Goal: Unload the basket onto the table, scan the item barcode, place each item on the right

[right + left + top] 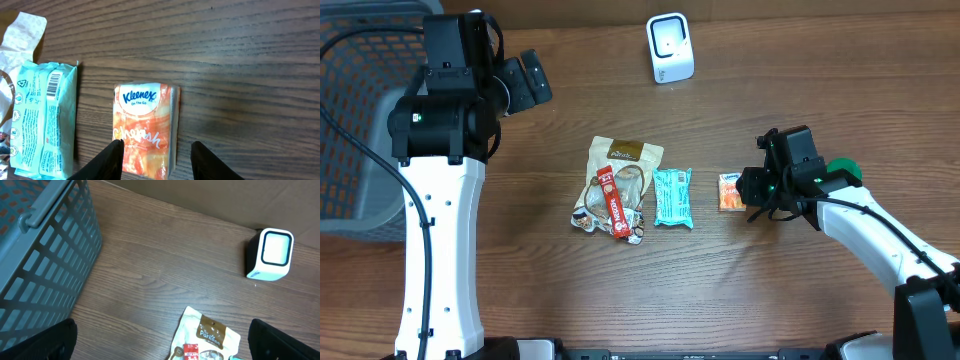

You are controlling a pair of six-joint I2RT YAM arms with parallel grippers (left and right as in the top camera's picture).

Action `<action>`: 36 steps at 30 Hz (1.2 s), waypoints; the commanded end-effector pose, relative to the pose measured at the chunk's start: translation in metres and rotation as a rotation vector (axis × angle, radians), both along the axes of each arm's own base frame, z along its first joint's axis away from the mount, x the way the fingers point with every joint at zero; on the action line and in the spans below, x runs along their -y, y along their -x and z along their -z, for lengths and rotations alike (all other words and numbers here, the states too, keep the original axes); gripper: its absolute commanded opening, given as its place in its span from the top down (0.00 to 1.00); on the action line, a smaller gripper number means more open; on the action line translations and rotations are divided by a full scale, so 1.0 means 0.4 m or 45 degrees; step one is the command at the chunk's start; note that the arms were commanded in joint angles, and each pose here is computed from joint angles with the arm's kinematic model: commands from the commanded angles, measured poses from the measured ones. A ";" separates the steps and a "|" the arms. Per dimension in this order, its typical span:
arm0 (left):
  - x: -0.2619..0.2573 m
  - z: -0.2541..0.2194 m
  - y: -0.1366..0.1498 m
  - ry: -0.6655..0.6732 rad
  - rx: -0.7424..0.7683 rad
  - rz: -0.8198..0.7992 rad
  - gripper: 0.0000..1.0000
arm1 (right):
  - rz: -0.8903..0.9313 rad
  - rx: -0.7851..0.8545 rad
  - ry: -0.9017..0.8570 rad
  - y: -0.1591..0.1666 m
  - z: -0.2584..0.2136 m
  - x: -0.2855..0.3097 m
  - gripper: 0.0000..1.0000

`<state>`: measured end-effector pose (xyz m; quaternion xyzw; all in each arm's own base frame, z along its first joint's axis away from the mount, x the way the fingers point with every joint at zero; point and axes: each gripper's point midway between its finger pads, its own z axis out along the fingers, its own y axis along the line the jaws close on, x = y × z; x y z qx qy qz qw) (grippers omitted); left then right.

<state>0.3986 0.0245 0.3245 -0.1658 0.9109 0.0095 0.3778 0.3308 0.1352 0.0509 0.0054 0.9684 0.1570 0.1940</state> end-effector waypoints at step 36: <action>-0.001 -0.031 0.005 -0.018 0.039 0.015 0.00 | -0.024 0.024 -0.042 0.003 0.093 -0.016 0.65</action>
